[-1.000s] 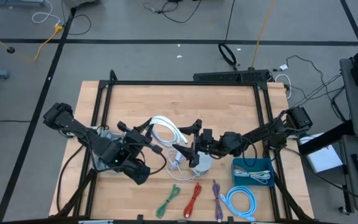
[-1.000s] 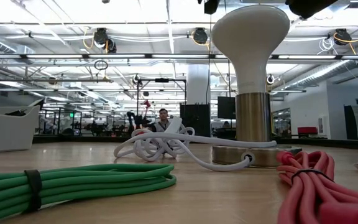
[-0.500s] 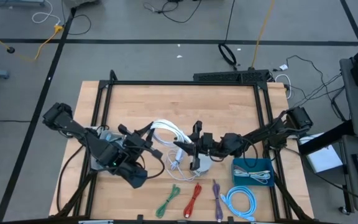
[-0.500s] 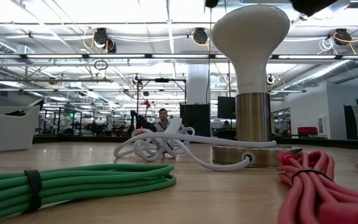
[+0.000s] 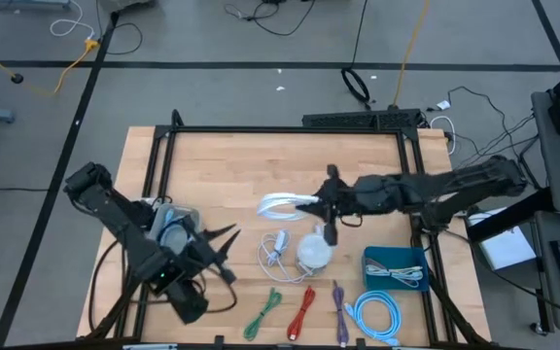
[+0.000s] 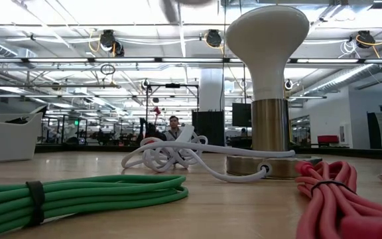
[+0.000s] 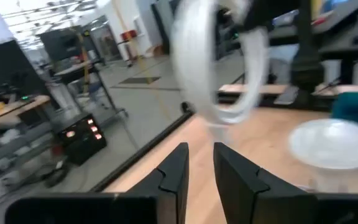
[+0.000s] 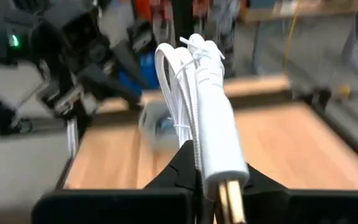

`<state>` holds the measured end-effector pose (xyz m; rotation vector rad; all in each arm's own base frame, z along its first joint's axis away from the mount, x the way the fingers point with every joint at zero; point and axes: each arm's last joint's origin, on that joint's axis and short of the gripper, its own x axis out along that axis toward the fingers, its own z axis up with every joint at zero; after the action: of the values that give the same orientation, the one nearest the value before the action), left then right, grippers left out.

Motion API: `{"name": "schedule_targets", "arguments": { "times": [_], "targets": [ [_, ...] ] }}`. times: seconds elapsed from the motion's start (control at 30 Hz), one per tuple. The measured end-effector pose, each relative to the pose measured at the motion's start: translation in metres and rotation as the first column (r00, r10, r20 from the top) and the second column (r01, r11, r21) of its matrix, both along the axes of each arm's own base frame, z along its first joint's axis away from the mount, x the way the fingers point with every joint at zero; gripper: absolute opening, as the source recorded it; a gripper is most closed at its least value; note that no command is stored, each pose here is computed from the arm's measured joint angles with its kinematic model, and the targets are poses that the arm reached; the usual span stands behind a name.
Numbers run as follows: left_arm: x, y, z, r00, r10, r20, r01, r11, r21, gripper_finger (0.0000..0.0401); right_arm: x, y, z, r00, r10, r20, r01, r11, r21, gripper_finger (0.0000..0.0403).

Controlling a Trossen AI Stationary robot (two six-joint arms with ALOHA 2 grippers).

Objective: Pick & Place USB Port
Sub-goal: Put the white HDMI cable into the gray bin

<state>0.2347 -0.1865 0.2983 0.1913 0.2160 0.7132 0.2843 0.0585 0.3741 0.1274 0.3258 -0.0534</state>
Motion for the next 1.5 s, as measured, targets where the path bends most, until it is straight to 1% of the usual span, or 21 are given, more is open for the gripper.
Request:
{"name": "schedule_targets", "arguments": {
  "times": [0.07,0.1,0.23,0.3,0.33,0.4,0.43,0.47,0.5,0.53,0.57,0.6,0.67,0.77,0.87,1.03,1.1,1.2,1.27,1.37,1.5],
  "targets": [
    [0.000,0.003,0.001,1.000,0.008,-0.001,-0.008,1.000,-0.002,0.0079,-0.009,-0.003,0.007,0.990,-0.001,-0.143,0.003,1.000,0.011,0.0010],
    [0.001,0.006,0.002,1.000,0.012,0.000,-0.012,1.000,-0.016,0.0079,-0.012,-0.004,0.012,0.984,0.005,-0.181,0.000,1.000,0.026,0.0010],
    [0.007,0.023,0.011,0.999,0.006,-0.047,-0.011,0.994,-0.109,0.0080,-0.022,-0.009,0.030,0.968,0.037,-0.248,-0.011,0.994,0.105,0.0010],
    [0.019,0.034,0.015,0.995,-0.022,-0.093,0.007,0.987,-0.161,0.0081,-0.023,-0.010,0.032,0.963,0.053,-0.264,-0.018,0.991,0.134,0.0010],
    [0.027,0.039,0.016,0.990,-0.058,-0.128,0.034,0.983,-0.181,0.0081,-0.022,-0.009,0.029,0.956,0.061,-0.287,-0.021,0.990,0.141,0.0010],
    [0.045,0.047,0.020,0.962,-0.204,-0.182,0.163,0.962,-0.218,0.0081,-0.014,-0.007,0.020,0.940,0.092,-0.328,-0.039,0.985,0.166,0.0009],
    [0.055,0.050,0.024,0.934,-0.305,-0.184,0.260,0.937,-0.233,0.0081,-0.010,-0.006,0.017,0.935,0.109,-0.337,-0.050,0.982,0.180,0.0009],
    [0.063,0.053,0.030,0.900,-0.403,-0.168,0.361,0.903,-0.233,0.0081,-0.007,-0.005,0.013,0.926,0.119,-0.357,-0.054,0.981,0.186,0.0009],
    [0.069,0.055,0.035,0.867,-0.476,-0.147,0.441,0.871,-0.215,0.0081,-0.003,-0.004,0.008,0.914,0.127,-0.384,-0.057,0.980,0.189,0.0009],
    [0.073,0.058,0.039,0.851,-0.507,-0.134,0.480,0.856,-0.189,0.0081,0.000,-0.003,0.003,0.903,0.132,-0.410,-0.058,0.981,0.188,0.0009],
    [0.075,0.061,0.041,0.848,-0.513,-0.134,0.493,0.856,-0.159,0.0081,0.003,-0.001,-0.001,0.896,0.132,-0.424,-0.058,0.981,0.183,0.0009],
    [0.076,0.063,0.043,0.853,-0.500,-0.148,0.485,0.865,-0.130,0.0081,0.006,0.002,-0.004,0.892,0.131,-0.433,-0.061,0.983,0.172,0.0009],
    [0.069,0.067,0.049,0.878,-0.447,-0.173,0.440,0.895,-0.078,0.0082,0.010,0.009,-0.009,0.887,0.120,-0.445,-0.063,0.988,0.140,0.0009],
    [0.057,0.074,0.065,0.891,-0.432,-0.138,0.428,0.902,-0.063,0.0093,0.009,0.017,-0.009,0.887,0.144,-0.438,-0.098,0.987,0.126,0.0009],
    [0.054,0.081,0.070,0.876,-0.467,-0.118,0.460,0.884,-0.087,0.0126,0.009,0.020,-0.007,0.894,0.164,-0.417,-0.128,0.985,0.112,0.0009],
    [0.061,0.093,0.068,0.827,-0.559,-0.068,0.536,0.818,-0.209,0.0208,0.011,0.017,0.001,0.920,0.167,-0.354,-0.146,0.985,0.088,0.0009],
    [0.065,0.096,0.063,0.832,-0.549,-0.077,0.521,0.822,-0.230,0.0237,0.012,0.014,0.001,0.921,0.169,-0.350,-0.147,0.985,0.088,0.0009],
    [0.069,0.099,0.056,0.819,-0.566,-0.095,0.526,0.807,-0.270,0.0271,0.014,0.009,0.000,0.923,0.159,-0.351,-0.141,0.987,0.077,0.0009],
    [0.070,0.100,0.057,0.807,-0.585,-0.081,0.544,0.790,-0.283,0.0287,0.015,0.005,0.000,0.925,0.150,-0.349,-0.131,0.988,0.077,0.0009],
    [0.072,0.101,0.055,0.790,-0.609,-0.069,0.562,0.765,-0.315,0.0298,0.019,0.000,0.000,0.933,0.129,-0.336,-0.111,0.991,0.074,0.0009],
    [0.077,0.105,0.051,0.805,-0.589,-0.069,0.536,0.773,-0.338,0.0298,0.022,-0.002,0.003,0.945,0.128,-0.302,-0.115,0.992,0.061,0.0009]
  ]
}}
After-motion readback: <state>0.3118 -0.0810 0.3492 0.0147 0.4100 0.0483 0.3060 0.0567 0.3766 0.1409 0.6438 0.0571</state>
